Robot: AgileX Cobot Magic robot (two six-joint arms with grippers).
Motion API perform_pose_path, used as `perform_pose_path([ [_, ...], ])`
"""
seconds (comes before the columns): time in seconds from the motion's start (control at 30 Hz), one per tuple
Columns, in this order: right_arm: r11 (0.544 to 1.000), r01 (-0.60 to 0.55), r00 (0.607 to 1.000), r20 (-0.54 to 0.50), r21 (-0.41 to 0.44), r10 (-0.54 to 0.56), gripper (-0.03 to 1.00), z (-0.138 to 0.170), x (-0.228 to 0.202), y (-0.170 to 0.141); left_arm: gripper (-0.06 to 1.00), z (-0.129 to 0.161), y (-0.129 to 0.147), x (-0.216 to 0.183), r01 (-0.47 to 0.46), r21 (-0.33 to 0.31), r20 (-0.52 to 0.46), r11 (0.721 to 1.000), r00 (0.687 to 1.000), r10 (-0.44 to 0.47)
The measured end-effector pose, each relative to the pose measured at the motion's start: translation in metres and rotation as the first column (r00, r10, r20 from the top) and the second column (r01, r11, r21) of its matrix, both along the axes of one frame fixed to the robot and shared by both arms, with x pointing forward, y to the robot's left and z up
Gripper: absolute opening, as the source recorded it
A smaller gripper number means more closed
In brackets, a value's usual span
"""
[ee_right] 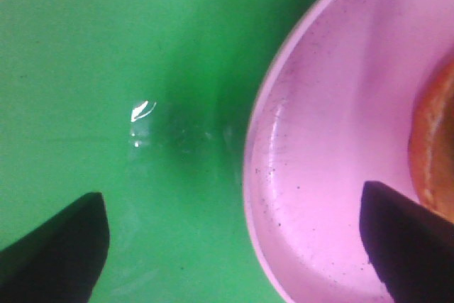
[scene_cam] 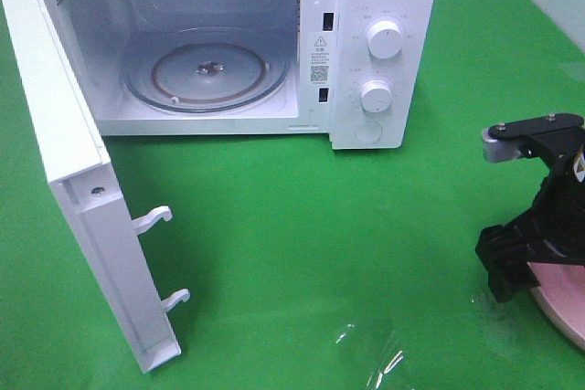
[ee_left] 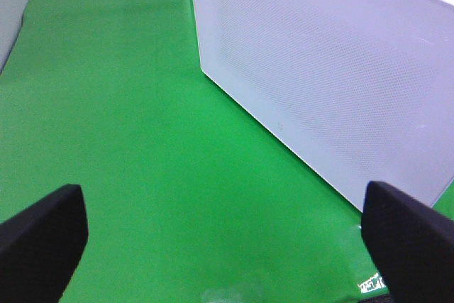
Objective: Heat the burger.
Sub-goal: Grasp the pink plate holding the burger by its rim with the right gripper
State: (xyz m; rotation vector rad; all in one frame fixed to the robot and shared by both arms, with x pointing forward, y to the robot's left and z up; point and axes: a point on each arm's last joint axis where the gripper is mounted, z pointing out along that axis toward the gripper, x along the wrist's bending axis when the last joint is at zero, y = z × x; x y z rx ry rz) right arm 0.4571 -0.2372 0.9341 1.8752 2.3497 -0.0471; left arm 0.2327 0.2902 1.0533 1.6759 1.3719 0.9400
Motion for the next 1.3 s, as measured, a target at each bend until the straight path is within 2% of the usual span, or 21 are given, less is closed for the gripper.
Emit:
perform_pose_path([
  [0.33, 1.0, -0.01, 1.0, -0.016, 0.01, 0.01, 0.89, -0.031, 0.008, 0.004, 0.97, 0.0, 0.0, 0.0, 0.0, 0.0, 0.0, 1.0, 1.0, 0.0],
  [0.67, 0.999, -0.032, 0.999, -0.045, -0.009, 0.031, 0.87, -0.049, 0.012, 0.005, 0.97, 0.0, 0.0, 0.0, 0.0, 0.0, 0.0, 1.0, 1.0, 0.0],
  [0.83, 0.999, -0.025, 0.999, -0.033, -0.026, 0.024, 0.81, -0.051, 0.013, 0.003, 0.97, 0.0, 0.0, 0.0, 0.0, 0.0, 0.0, 1.0, 1.0, 0.0],
  [0.87, 0.999, -0.024, 0.999, -0.031, -0.03, 0.023, 0.74, -0.051, 0.014, 0.003, 0.97, 0.0, 0.0, 0.0, 0.0, 0.0, 0.0, 1.0, 1.0, 0.0],
  [0.9, 0.999, -0.024, 0.999, -0.031, -0.03, 0.023, 0.74, -0.051, 0.014, 0.003, 0.97, 0.0, 0.0, 0.0, 0.0, 0.0, 0.0, 1.0, 1.0, 0.0],
  [0.97, 0.999, -0.017, 1.0, -0.023, -0.04, 0.016, 0.54, -0.05, 0.014, 0.002, 0.97, 0.0, 0.0, 0.0, 0.0, 0.0, 0.0, 1.0, 1.0, 0.0],
  [1.0, 0.999, -0.017, 1.0, -0.023, -0.04, 0.016, 0.54, -0.05, 0.014, 0.002, 0.97, 0.0, 0.0, 0.0, 0.0, 0.0, 0.0, 1.0, 1.0, 0.0],
  [1.03, 0.999, -0.019, 1.0, -0.024, -0.043, 0.018, 0.47, -0.05, 0.014, 0.002, 0.97, 0.0, 0.0, 0.0, 0.0, 0.0, 0.0, 1.0, 1.0, 0.0],
  [1.07, 0.999, -0.019, 1.0, -0.024, -0.043, 0.018, 0.47, -0.05, 0.014, 0.002, 0.97, 0.0, 0.0, 0.0, 0.0, 0.0, 0.0, 1.0, 1.0, 0.0],
  [1.1, 0.999, -0.017, 1.0, -0.025, -0.047, 0.016, 0.35, -0.05, 0.014, 0.001, 0.97, 0.0, 0.0, 0.0, 0.0, 0.0, 0.0, 1.0, 1.0, 0.0],
  [1.13, 0.999, -0.017, 1.0, -0.025, -0.047, 0.016, 0.35, -0.05, 0.014, 0.001, 0.97, 0.0, 0.0, 0.0, 0.0, 0.0, 0.0, 1.0, 1.0, 0.0],
  [1.2, 0.997, -0.032, 0.999, -0.024, -0.067, 0.03, 0.14, -0.05, 0.014, -0.001, 0.97, 0.0, 0.0, 0.0, 0.0, 0.0, 0.0, 1.0, 1.0, 0.0],
  [1.3, 0.997, -0.031, 0.999, -0.026, -0.074, 0.03, 0.1, -0.05, 0.014, -0.002, 0.97, 0.0, 0.0, 0.0, 0.0, 0.0, 0.0, 1.0, 1.0, 0.0],
])
